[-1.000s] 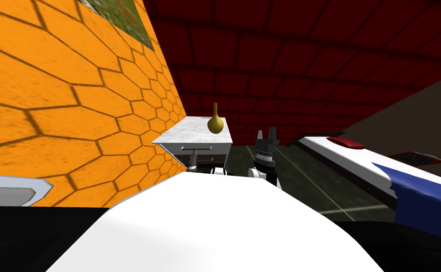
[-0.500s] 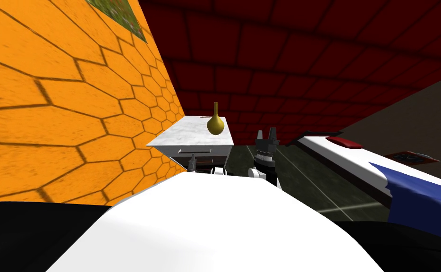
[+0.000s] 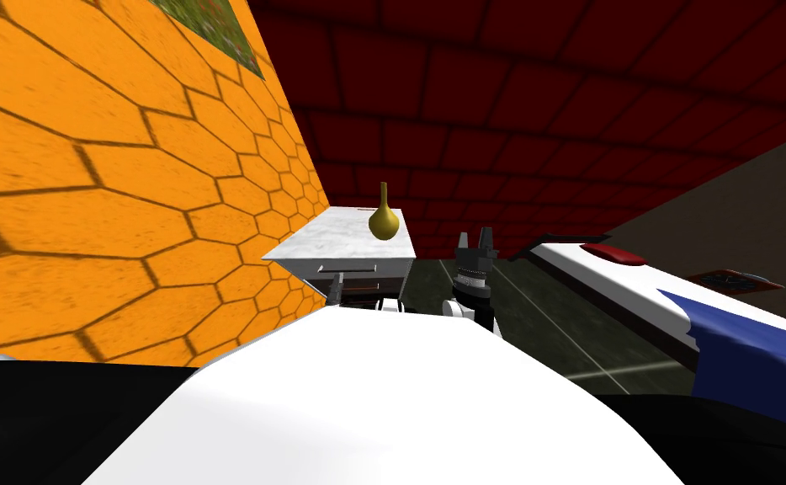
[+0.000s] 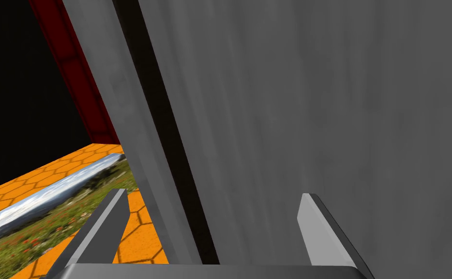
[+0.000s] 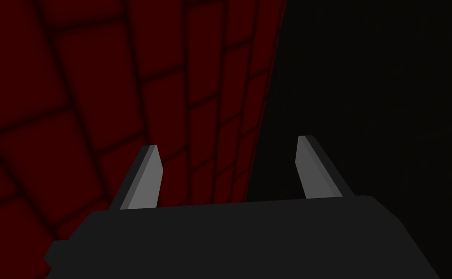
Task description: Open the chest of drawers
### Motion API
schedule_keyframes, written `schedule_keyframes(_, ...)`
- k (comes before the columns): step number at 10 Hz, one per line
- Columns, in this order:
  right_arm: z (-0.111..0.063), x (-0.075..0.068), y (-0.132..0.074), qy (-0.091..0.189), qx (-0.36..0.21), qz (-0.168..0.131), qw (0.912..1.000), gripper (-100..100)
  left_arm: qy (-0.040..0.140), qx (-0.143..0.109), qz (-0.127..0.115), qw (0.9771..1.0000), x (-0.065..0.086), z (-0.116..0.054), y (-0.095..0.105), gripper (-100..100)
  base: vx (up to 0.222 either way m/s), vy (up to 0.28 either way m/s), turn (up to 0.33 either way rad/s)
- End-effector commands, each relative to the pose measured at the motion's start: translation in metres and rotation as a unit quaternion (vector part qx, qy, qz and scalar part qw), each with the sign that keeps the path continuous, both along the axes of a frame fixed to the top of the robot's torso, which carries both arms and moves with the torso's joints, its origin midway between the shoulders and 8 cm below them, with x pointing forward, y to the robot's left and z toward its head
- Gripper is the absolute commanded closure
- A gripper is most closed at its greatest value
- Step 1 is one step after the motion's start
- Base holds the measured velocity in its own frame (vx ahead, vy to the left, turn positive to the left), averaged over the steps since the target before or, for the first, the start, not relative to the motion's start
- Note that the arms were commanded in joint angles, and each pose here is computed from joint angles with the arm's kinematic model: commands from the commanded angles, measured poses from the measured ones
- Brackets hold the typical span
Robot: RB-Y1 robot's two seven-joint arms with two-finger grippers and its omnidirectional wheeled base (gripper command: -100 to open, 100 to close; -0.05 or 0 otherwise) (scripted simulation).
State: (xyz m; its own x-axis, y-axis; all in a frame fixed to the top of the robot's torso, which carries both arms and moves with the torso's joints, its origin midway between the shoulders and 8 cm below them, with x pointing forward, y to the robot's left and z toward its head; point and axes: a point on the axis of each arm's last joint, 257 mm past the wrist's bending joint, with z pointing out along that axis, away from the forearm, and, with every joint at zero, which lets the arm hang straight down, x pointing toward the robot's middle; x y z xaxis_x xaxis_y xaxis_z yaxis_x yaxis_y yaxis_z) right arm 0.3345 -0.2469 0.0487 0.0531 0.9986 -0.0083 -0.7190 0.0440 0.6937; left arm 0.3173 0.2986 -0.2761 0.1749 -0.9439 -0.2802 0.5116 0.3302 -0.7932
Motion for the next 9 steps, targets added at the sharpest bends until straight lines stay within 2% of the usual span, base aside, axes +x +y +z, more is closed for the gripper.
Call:
schedule_keyframes(1,0.0,0.0,0.0,0.0,0.0,0.0,1.0,0,-0.002,0.008,-0.003,1.0,0.011,0.007,0.003,-100,-0.041,-0.044,0.021)
schedule_keyframes(2,0.0,0.0,0.0,0.0,0.0,0.0,1.0,0,-0.004,0.013,-0.005,0.9999,0.018,0.012,0.006,-100,-0.076,-0.083,0.024)
schedule_keyframes(3,0.0,0.0,0.0,0.0,0.0,0.0,1.0,0,-0.008,0.002,-0.004,1.0,0.026,0.016,-0.002,-100,-0.104,-0.096,0.03)
schedule_keyframes(7,0.0,0.0,0.0,0.0,0.0,0.0,1.0,0,-0.015,-0.048,0.004,0.9987,0.03,0.015,-0.031,-100,-0.035,-0.038,0.004)
schedule_keyframes(8,0.0,0.0,0.0,0.0,0.0,0.0,1.0,0,-0.016,-0.055,0.005,0.9984,0.031,0.015,-0.035,-100,0.003,0.006,0.001)
schedule_keyframes(9,0.0,0.0,0.0,0.0,0.0,0.0,1.0,0,-0.015,-0.05,0.004,0.9986,0.031,0.015,-0.031,-100,0.0,0.0,0.0)
